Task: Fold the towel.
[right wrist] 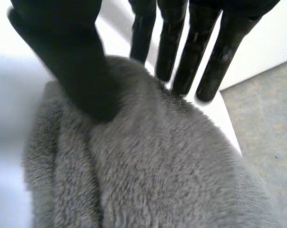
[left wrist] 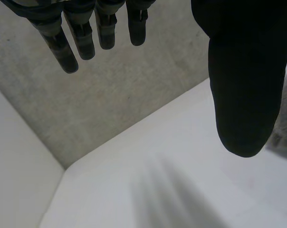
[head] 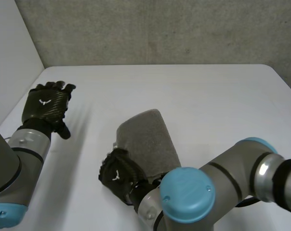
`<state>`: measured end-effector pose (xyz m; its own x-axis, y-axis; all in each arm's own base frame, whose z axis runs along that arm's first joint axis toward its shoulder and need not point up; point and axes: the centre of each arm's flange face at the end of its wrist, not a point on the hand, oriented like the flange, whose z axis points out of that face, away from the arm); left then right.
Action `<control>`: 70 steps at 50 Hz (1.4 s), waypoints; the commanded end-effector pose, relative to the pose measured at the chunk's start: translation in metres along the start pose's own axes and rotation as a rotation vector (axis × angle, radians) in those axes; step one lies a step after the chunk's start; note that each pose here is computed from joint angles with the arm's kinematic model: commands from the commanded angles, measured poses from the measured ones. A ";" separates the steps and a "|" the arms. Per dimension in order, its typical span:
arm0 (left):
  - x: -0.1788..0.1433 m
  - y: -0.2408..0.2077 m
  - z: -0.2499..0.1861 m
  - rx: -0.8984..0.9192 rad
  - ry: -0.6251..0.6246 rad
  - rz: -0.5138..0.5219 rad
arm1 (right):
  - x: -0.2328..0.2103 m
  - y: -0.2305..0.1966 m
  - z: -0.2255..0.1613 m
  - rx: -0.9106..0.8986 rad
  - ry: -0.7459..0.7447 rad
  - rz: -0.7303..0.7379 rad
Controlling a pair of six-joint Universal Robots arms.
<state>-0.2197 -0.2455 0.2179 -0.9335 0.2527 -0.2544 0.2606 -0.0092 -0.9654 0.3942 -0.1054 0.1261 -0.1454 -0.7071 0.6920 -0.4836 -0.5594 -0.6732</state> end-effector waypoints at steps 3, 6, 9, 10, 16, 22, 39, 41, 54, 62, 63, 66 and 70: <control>0.045 -0.022 -0.003 0.070 0.173 -0.155 | 0.109 0.022 -0.027 -0.012 0.285 0.468; 0.059 -0.023 -0.005 0.072 0.216 -0.165 | 0.122 0.028 -0.032 -0.017 0.317 0.581; 0.084 -0.021 -0.011 0.054 0.287 -0.171 | 0.146 0.052 -0.042 -0.073 0.375 0.785; 0.092 -0.017 -0.012 0.031 0.310 -0.173 | 0.153 0.063 -0.046 -0.102 0.382 0.875; 0.121 0.002 -0.015 -0.075 0.382 -0.236 | 0.163 0.081 -0.048 -0.149 0.317 1.042; 0.132 0.026 -0.010 -0.172 0.385 -0.232 | 0.157 0.092 -0.036 -0.194 0.283 1.048; 0.117 0.074 -0.019 -0.267 0.290 -0.045 | 0.105 0.101 0.004 -0.319 0.143 0.691; 0.117 0.072 -0.019 -0.254 0.289 -0.037 | 0.105 0.102 0.004 -0.333 0.156 0.663; 0.079 -0.046 -0.007 0.072 0.201 -0.125 | 0.218 0.053 -0.038 -0.132 0.524 0.642; 0.005 -0.140 -0.009 0.164 0.057 -0.165 | 0.304 0.021 -0.112 -0.055 0.838 0.646; 0.005 -0.140 -0.009 0.164 0.057 -0.165 | 0.304 0.021 -0.112 -0.055 0.839 0.645; -0.009 -0.151 -0.011 0.123 0.068 -0.176 | 0.315 0.011 -0.130 -0.066 0.856 0.640; -0.012 -0.151 -0.015 0.072 0.115 -0.223 | 0.318 0.011 -0.139 -0.092 0.831 0.652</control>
<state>-0.2525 -0.2345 0.3614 -0.9418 0.3259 -0.0828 0.0529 -0.0994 -0.9936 0.2347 -0.2804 0.3649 -0.9326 -0.3140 0.1776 -0.1353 -0.1519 -0.9791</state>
